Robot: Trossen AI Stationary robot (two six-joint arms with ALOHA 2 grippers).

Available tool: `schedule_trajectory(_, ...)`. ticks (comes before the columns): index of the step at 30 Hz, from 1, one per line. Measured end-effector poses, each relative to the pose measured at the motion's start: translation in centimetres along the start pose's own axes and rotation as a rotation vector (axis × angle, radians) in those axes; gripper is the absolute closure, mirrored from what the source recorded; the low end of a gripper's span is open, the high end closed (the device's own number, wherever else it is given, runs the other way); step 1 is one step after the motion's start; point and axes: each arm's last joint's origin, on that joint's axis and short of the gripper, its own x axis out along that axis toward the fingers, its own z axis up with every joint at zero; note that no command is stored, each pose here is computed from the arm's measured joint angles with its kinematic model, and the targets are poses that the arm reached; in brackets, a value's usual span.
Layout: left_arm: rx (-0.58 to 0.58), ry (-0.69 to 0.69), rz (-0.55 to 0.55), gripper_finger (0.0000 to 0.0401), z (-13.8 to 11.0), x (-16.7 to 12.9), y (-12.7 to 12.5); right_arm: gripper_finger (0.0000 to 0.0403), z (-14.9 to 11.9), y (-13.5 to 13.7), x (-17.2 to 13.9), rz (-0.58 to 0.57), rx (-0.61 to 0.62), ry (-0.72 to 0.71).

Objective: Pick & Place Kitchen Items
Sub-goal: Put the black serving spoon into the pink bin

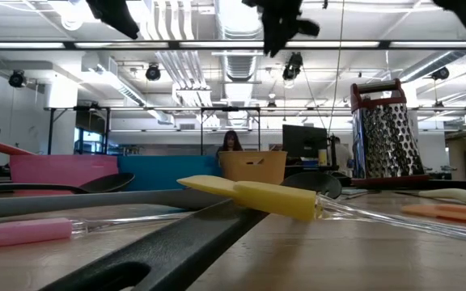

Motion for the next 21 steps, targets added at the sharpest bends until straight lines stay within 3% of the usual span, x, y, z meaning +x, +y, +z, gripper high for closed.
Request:
schedule_trajectory(7, -0.020, 0.007, -0.001, 0.0185, 0.0, 0.1, 0.0, 0.0364, -2.9, 1.9, -5.6, 0.021, -0.097, -0.136)
schedule_trajectory(14, -0.234, 0.040, -0.006, 0.0188, -0.3, 0.1, -0.2, 0.0376, -6.8, 4.7, -9.1, 0.008, -0.254, -0.223)
schedule_trajectory(21, -0.206, 0.119, -0.050, 0.0188, -2.4, 1.3, -2.0, 0.0366, -11.0, 7.4, -11.2, 0.044, -0.383, -0.236)
